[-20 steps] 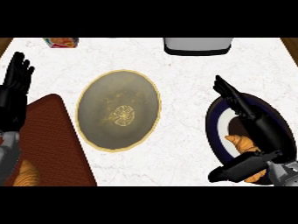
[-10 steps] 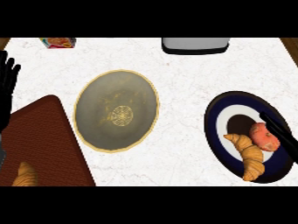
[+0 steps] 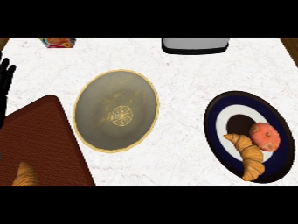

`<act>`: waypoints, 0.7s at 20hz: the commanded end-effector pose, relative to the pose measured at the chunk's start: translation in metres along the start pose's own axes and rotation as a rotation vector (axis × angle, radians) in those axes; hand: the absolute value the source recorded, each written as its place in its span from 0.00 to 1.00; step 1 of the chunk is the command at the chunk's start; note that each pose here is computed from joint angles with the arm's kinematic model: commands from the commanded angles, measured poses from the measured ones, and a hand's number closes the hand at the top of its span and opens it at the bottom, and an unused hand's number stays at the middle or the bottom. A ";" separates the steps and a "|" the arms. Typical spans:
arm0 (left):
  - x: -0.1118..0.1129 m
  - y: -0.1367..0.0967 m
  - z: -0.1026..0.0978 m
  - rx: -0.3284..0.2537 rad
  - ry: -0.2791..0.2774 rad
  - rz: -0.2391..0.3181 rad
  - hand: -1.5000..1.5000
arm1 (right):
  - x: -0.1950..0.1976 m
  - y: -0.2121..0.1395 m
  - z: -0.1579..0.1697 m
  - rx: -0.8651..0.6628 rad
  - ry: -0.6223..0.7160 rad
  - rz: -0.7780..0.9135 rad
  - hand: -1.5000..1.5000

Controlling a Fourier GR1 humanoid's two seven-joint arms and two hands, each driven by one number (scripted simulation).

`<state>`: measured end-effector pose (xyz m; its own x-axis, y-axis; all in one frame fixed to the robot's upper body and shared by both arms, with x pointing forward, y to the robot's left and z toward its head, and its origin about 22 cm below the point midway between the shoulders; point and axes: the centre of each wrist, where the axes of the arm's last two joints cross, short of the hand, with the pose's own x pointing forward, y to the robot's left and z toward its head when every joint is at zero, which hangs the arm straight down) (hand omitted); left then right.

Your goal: Pick the squash from the plate and place it in the bowl

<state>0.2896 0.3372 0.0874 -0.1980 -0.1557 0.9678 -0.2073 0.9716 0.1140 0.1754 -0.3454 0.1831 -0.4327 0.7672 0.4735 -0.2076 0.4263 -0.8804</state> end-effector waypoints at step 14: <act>-0.006 0.000 -0.004 -0.027 -0.001 -0.002 0.50 | -0.010 -0.033 0.007 0.386 0.224 0.212 0.00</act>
<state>0.2938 0.3354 0.0790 -0.2002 -0.1509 0.9681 -0.1874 0.9757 0.1133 0.1796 -0.3580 0.2189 -0.3296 0.9104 0.2500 -0.4434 0.0845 -0.8924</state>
